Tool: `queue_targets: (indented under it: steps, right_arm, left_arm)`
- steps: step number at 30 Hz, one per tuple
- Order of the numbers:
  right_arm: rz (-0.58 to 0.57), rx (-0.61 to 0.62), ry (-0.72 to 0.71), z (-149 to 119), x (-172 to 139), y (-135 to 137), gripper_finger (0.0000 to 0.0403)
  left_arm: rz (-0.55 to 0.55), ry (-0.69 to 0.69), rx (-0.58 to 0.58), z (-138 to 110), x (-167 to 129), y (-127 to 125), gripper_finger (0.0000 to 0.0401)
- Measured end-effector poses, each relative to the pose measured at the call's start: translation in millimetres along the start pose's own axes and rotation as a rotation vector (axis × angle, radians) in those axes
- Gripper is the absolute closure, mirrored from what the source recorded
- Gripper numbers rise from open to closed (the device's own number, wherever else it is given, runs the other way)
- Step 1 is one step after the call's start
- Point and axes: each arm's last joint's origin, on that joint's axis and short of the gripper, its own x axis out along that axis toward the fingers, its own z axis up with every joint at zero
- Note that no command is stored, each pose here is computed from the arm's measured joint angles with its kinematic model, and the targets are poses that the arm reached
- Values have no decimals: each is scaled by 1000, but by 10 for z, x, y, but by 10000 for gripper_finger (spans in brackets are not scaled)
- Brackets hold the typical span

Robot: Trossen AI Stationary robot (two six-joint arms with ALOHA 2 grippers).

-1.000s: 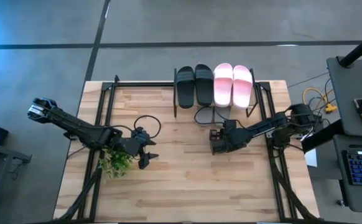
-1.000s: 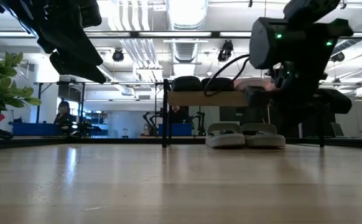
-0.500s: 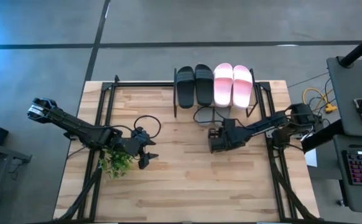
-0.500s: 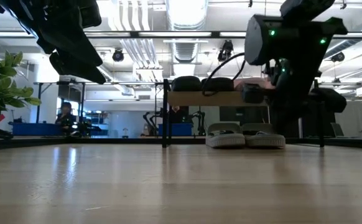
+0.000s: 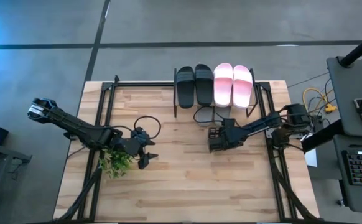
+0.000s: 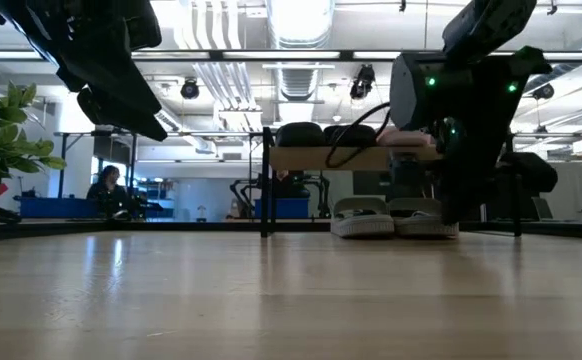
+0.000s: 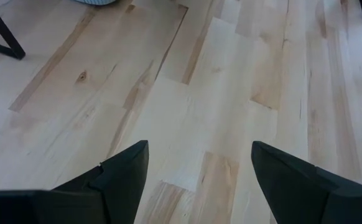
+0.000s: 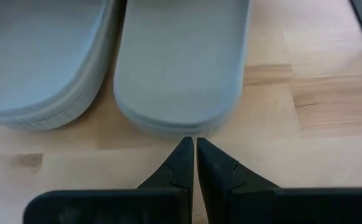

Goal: Pick and place slides into the shelf
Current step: Adjust the gray slides under the shelf, then return to Home Position

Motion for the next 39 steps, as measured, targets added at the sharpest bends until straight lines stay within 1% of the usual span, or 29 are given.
queue_targets:
  steps: [7, 12, 15, 20, 25, 28, 31, 36, 39]
  right_arm:
    - [-20, -39, -18, -4, 78, 6, 390]
    - [-17, -38, -63, 10, 88, -4, 390]
    - [-15, -34, -66, 10, 87, -2, 390]
    - [-4, -69, -40, 11, 47, 23, 390]
    - [36, -92, 2, -52, -75, 76, 390]
    - [80, -88, 31, -117, -198, 131, 390]
    - [157, -95, 43, -202, -402, 214, 390]
    - [336, -146, 55, -291, -908, 426, 390]
    - [458, -220, 65, -297, -1286, 554, 390]
  left_arm:
    - [4, 6, 3, -8, 1, 4, 131]
    - [7, 12, 5, -14, 1, 8, 131]
    - [7, 12, 5, -14, 1, 8, 131]
    - [7, 12, 5, -14, 1, 8, 131]
    - [7, 12, 5, -14, 1, 8, 131]
    - [7, 12, 5, -14, 1, 8, 131]
    - [7, 12, 5, -14, 1, 8, 131]
    - [6, 11, 36, -13, 1, 7, 131]
    - [6, 11, 61, -13, 1, 7, 131]
